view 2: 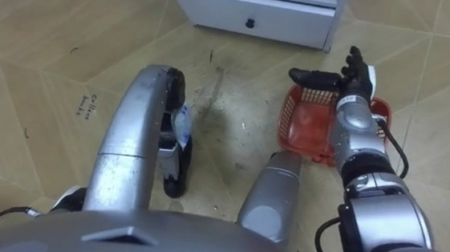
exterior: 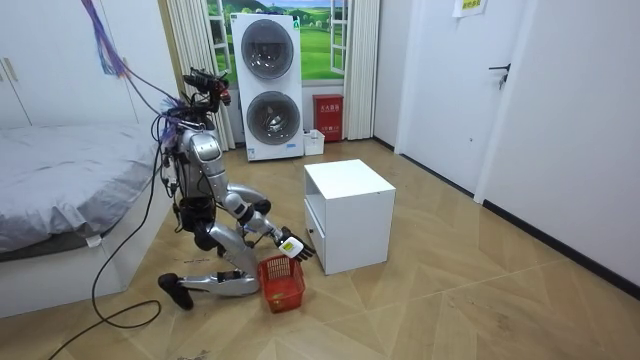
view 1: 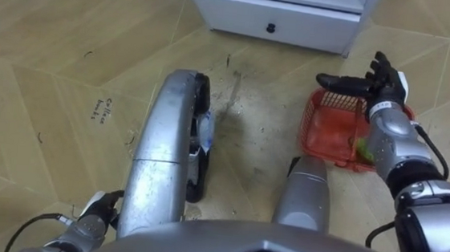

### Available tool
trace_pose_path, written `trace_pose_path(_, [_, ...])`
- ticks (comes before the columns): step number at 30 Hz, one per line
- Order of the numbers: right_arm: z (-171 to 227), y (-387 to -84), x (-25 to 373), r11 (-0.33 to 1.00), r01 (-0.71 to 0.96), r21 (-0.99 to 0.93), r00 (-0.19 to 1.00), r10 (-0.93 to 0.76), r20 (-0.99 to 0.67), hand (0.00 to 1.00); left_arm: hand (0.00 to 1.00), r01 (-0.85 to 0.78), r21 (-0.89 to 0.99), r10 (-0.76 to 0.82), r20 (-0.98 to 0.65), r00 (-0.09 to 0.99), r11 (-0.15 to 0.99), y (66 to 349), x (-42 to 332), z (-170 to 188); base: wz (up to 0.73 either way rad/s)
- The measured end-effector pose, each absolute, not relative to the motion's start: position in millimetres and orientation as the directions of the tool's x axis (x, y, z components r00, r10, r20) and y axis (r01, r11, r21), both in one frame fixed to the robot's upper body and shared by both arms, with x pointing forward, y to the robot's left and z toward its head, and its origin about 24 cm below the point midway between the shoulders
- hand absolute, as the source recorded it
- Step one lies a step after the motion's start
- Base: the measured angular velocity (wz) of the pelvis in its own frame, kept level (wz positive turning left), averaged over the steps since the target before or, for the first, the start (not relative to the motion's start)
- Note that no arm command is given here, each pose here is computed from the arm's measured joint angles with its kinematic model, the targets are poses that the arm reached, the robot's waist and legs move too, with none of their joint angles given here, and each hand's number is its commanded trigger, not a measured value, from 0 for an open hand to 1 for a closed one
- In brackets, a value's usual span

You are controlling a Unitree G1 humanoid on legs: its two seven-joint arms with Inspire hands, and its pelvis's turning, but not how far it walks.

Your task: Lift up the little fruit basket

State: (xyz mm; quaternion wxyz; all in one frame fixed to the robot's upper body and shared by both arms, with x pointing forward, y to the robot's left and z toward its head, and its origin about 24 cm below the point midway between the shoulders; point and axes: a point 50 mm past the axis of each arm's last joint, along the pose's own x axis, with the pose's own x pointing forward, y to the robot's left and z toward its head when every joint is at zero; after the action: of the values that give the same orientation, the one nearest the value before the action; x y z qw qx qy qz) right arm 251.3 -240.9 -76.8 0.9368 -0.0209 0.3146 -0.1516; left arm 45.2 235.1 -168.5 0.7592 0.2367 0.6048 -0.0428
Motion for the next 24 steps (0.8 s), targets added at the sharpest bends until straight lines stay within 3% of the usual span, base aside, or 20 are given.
trace_pose_path(10, [-77, -252, 247, 0.942, 0.312, -0.121, 0.737, -0.321, -0.595, 0.00, 0.00, 0.313, 0.308, 0.224, -0.934, 0.278, 0.898, 235, 52, -168, 0.00])
trace_pose_path(24, [-66, -240, 257, 0.919, 0.191, -0.344, 0.790, -0.352, -0.501, 0.00, 0.00, 0.310, 0.325, 0.241, -0.929, 0.281, 0.893, 234, 48, -168, 0.00])
